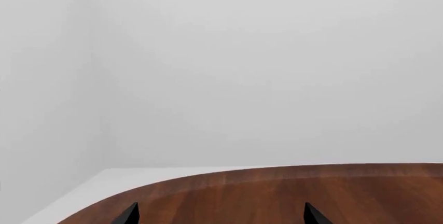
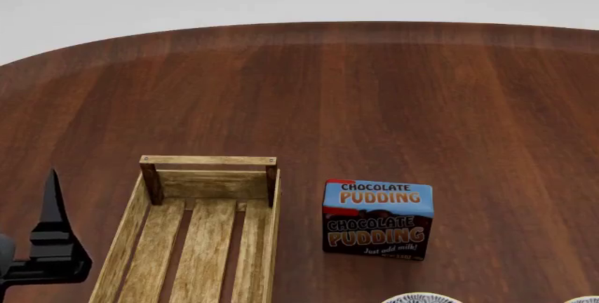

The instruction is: Stack the left bowl on the right bowl and place them in the tray.

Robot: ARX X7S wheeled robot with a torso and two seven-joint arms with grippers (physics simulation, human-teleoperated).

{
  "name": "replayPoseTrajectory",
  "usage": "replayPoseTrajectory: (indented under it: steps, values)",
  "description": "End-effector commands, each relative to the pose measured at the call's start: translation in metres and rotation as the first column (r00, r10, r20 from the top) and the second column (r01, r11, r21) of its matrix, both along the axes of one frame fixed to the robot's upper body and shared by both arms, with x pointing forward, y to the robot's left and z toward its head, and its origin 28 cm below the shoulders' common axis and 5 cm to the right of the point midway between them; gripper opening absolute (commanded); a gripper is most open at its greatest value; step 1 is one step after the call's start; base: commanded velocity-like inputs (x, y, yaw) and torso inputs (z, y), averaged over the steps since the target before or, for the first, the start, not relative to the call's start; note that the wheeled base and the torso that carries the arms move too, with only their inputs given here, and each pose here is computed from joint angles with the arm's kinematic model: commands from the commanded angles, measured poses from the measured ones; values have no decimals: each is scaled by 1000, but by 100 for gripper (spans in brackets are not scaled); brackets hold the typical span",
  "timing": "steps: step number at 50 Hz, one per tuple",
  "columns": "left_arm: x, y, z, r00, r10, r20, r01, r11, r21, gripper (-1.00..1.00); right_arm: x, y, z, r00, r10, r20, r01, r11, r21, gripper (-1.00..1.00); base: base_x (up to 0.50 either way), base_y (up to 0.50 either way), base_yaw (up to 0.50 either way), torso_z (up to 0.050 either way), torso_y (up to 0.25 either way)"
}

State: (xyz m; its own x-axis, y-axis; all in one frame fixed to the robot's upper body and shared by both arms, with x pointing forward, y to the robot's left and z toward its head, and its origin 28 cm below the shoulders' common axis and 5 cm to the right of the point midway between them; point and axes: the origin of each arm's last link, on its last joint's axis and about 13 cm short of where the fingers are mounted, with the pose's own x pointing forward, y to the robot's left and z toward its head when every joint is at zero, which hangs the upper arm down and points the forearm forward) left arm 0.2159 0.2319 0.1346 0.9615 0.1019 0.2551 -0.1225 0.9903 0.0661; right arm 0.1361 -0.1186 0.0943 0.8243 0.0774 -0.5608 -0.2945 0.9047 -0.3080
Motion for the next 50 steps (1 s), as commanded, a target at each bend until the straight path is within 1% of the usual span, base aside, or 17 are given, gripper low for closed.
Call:
replayPoseTrajectory:
  steps: [1, 5, 6, 7, 9, 12, 16, 21, 50]
  values:
    - [0, -1, 0, 1000, -1, 1, 1, 1000, 4, 100, 10, 0, -6, 999, 21, -28, -21, 1000, -17, 100, 0, 0, 0, 0, 0]
    - [-1, 0, 4, 1000, 4, 15, -4, 1000, -1, 100, 15, 1, -9, 999, 28, -43, -29, 1000, -12, 100, 0, 0, 0, 0, 0]
    - [-2, 0, 5, 999, 14, 42, -13, 1000, -11, 100, 16, 1, -9, 998, 31, -47, -32, 999, -12, 100, 0, 0, 0, 0, 0]
    - [-3, 0, 5, 999, 11, 36, -11, 1000, -9, 100, 16, 1, -10, 998, 33, -48, -33, 999, -11, 100, 0, 0, 0, 0, 0]
    - [-4, 1, 6, 998, 25, 59, -25, 1000, 4, 100, 17, 1, -13, 998, 34, -57, -34, 999, -9, 100, 0, 0, 0, 0, 0]
    - [-5, 2, 8, 995, 48, 91, -45, 999, -26, 100, 18, 0, -17, 997, 28, -67, -28, 1000, 1, 100, 0, 0, 0, 0, 0]
    - [-2, 2, 7, 997, 36, 74, -35, 999, -17, 100, 22, 0, -19, 997, 17, -75, -16, 1000, 14, 100, 0, 0, 0, 0, 0]
    - [-2, 1, 7, 998, 28, 64, -26, 999, -27, 100, 26, -1, -23, 996, 14, -87, -13, 1000, 12, 100, 0, 0, 0, 0, 0]
    - [-2, 1, 8, 998, 30, 63, -28, 999, -32, 100, 37, -4, -41, 989, 14, -147, -14, 1000, 2, 100, 0, 0, 0, 0, 0]
